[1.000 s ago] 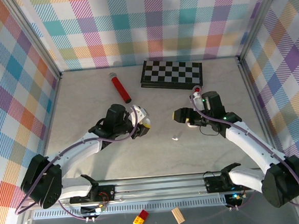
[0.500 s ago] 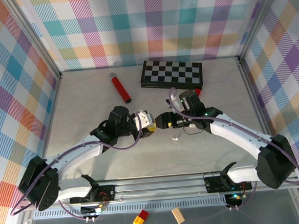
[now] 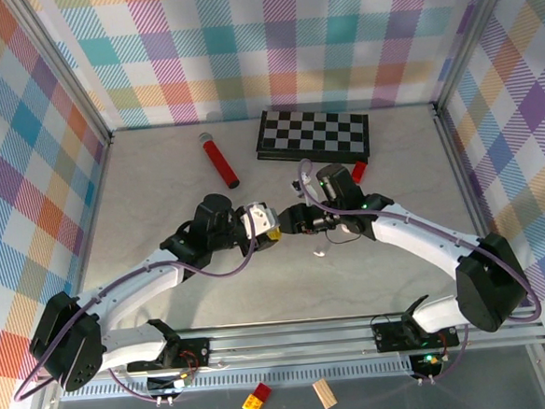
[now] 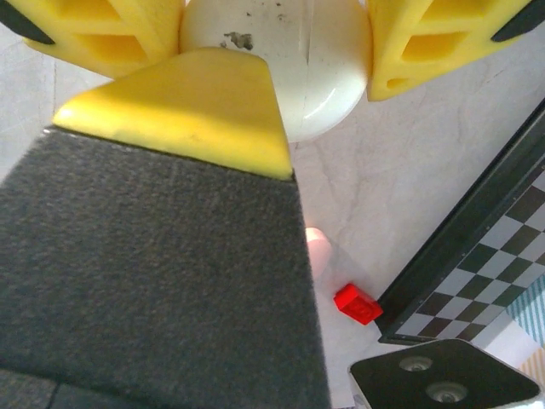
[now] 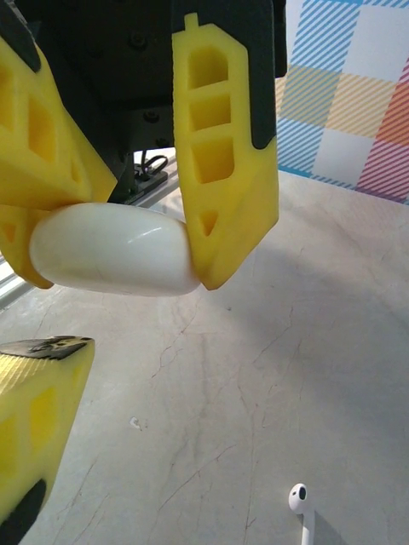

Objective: Insert the wireless bluetooth earbuds into the charging case

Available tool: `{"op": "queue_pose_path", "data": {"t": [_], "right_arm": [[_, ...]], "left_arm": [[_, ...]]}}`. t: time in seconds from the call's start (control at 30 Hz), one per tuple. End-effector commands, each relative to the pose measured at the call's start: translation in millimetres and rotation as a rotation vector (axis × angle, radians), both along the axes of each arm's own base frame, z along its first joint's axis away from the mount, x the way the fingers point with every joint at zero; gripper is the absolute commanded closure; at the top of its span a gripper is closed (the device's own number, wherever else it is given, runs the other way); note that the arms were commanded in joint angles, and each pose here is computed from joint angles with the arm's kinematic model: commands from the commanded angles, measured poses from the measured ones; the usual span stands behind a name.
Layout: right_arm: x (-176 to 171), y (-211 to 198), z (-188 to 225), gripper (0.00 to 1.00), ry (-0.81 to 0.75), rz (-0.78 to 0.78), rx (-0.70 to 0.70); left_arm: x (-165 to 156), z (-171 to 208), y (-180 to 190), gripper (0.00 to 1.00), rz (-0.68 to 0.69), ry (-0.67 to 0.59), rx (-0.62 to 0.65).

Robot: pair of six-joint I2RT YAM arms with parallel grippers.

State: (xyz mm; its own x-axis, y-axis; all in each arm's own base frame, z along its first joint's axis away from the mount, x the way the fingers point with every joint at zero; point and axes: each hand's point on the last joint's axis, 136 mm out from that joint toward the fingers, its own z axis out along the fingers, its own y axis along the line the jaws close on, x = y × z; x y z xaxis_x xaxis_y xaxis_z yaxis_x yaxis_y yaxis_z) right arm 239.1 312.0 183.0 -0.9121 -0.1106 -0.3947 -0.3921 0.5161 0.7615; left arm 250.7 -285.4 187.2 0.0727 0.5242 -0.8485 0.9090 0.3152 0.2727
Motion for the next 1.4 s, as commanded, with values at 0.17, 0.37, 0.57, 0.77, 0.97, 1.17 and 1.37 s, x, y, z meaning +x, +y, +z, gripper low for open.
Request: {"op": "queue_pose_path", "data": {"t": [0.17,0.37,0.57,0.77,0.97,1.17,1.37], "right_arm": [[12,7,11,0.78,-0.050,0.005,0.012],[10,5,20,0.82,-0.119,0.023,0.024],[12,-2,35,0.86,-0.274,0.010,0.054],[8,-14,62,0.85,-0.458,-0.005,0.095],[-8,-27,95,0.84,-0.638,0.012,0.171],[-29,-35,121,0.83,-0.759,0.063,0.225],[-39,-32,138,0.84,-0.795,0.091,0.310]], "left_arm": [[-10,16,-3,0.60,-0.049,-0.032,-0.012],[-6,20,0,0.56,-0.007,-0.040,-0.034],[-4,35,4,0.35,0.048,-0.014,-0.134],[-1,67,21,0.26,0.087,0.062,-0.369],[-8,97,36,0.26,-0.011,0.174,-0.610],[-30,120,22,0.28,-0.221,0.285,-0.687],[-52,134,13,0.35,-0.373,0.298,-0.699]]}}
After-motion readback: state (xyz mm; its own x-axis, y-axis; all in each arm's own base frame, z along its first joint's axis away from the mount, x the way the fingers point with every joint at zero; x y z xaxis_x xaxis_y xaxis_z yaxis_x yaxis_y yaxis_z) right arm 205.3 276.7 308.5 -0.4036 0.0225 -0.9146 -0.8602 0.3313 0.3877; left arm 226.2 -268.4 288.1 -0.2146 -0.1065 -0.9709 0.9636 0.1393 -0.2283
